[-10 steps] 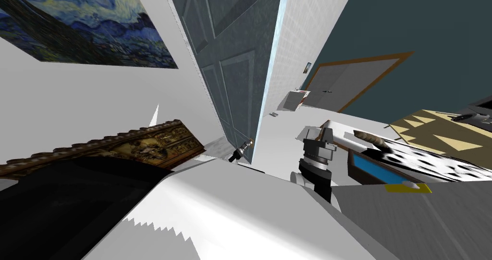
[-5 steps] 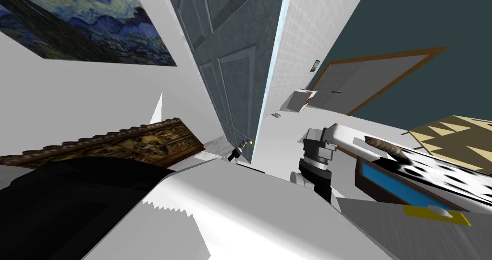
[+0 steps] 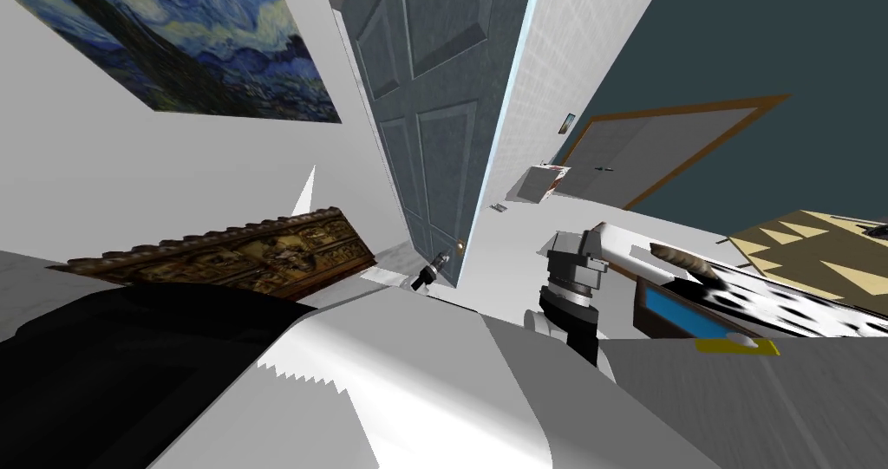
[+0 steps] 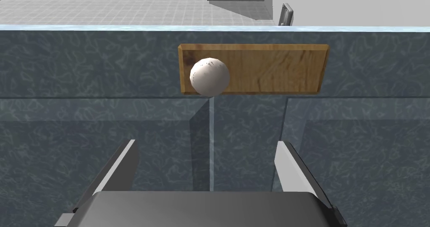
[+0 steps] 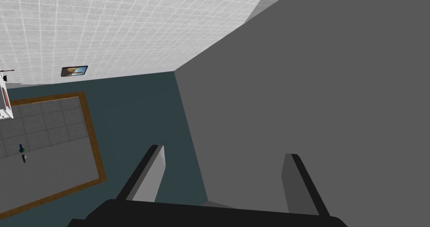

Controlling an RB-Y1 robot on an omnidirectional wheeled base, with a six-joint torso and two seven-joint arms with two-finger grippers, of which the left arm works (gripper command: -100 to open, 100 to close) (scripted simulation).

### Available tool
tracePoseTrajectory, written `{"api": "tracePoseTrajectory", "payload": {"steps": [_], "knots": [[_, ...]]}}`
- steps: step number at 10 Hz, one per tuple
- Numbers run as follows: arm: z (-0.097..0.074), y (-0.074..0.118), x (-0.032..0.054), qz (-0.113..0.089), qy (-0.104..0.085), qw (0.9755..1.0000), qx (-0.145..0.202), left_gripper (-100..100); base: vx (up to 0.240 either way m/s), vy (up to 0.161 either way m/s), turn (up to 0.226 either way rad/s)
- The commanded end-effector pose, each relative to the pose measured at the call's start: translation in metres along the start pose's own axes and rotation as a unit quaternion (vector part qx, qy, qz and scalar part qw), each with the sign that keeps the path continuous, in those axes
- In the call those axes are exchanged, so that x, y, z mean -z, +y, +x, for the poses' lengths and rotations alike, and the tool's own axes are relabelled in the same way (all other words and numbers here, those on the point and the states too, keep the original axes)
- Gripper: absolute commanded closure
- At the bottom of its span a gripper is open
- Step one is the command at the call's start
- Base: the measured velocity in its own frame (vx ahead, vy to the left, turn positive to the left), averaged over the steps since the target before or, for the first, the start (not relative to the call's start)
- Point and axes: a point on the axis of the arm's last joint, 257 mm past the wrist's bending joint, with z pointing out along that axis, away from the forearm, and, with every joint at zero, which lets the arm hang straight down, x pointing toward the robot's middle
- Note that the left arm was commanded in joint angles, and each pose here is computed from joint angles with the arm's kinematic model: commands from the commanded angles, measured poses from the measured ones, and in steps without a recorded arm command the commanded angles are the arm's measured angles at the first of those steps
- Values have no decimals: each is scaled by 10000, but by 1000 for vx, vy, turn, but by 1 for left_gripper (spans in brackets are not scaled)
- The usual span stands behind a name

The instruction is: Push the door open

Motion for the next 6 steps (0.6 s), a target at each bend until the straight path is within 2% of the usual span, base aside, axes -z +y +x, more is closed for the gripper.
{"api": "tracePoseTrajectory", "payload": {"steps": [1, 2, 3, 6], "knots": [[35, -22, -28, 13, 22, 10000, 45, -100, -217, 58, 30], [60, -34, -46, 24, 34, 10000, 73, -100, -214, 47, 26], [49, -28, -36, 18, 25, 10000, 54, -100, -96, 19, -1], [-1, -19, -16, 15, -17, 10000, 11, -100, 126, -63, -23]]}}
